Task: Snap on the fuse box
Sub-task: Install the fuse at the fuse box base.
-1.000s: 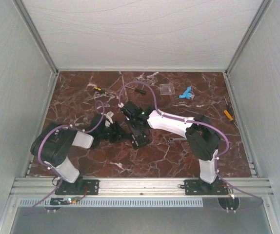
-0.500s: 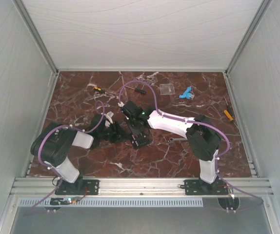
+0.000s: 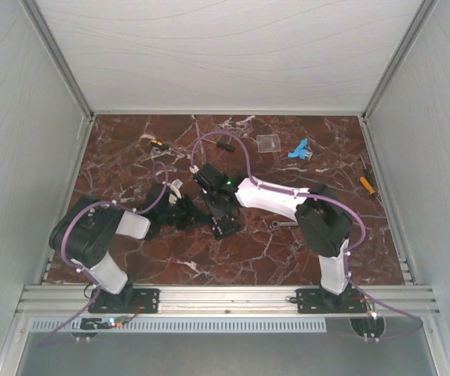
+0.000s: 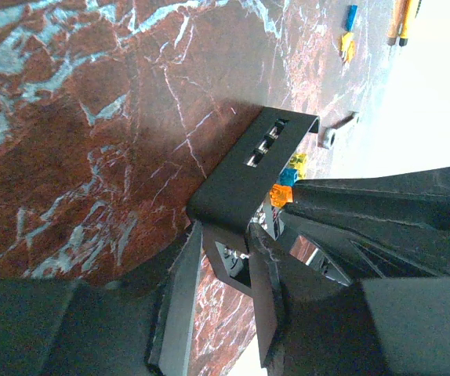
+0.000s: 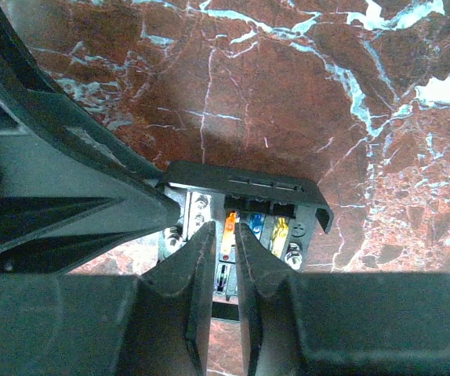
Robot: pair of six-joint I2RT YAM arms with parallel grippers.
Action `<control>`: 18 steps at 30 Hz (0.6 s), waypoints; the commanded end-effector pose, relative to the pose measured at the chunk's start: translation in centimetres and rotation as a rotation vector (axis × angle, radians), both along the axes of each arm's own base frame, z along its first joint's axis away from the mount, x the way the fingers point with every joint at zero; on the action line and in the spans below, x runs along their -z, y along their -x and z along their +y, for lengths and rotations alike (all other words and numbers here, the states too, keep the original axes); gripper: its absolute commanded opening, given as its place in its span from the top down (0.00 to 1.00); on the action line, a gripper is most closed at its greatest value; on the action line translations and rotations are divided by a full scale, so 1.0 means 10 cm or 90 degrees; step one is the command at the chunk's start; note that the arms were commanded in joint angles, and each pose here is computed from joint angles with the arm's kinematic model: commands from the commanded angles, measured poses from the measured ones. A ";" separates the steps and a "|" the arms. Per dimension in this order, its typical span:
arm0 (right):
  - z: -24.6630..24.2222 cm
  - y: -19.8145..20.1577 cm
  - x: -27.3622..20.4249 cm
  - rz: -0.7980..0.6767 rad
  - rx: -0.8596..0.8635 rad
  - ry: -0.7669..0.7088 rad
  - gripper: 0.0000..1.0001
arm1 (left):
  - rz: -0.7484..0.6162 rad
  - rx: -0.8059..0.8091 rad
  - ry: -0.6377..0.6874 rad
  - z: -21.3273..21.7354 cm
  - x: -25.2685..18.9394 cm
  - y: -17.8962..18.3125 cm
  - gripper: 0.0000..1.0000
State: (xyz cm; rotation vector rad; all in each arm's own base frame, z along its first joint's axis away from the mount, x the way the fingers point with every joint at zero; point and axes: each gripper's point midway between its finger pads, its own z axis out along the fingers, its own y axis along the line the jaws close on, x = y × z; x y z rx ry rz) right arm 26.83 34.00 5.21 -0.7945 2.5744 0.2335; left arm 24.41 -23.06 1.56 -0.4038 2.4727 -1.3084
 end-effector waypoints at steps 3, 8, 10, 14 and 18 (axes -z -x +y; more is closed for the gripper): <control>-0.06 -0.01 0.06 0.003 0.014 0.016 0.88 | -0.030 0.005 0.010 -0.04 -0.10 -0.04 0.70; -0.08 -0.02 0.03 -0.001 0.017 0.015 0.94 | -0.029 0.006 0.009 -0.04 -0.09 -0.04 0.70; -0.10 -0.02 0.02 0.001 0.021 0.015 0.96 | -0.026 0.006 0.009 -0.04 -0.08 -0.03 0.70; -0.16 -0.02 0.04 0.005 0.028 0.018 0.98 | -0.025 0.006 0.008 -0.03 -0.07 -0.03 0.70; -0.18 0.00 0.10 0.015 0.031 0.021 1.00 | -0.025 0.006 0.008 -0.03 -0.08 -0.03 0.70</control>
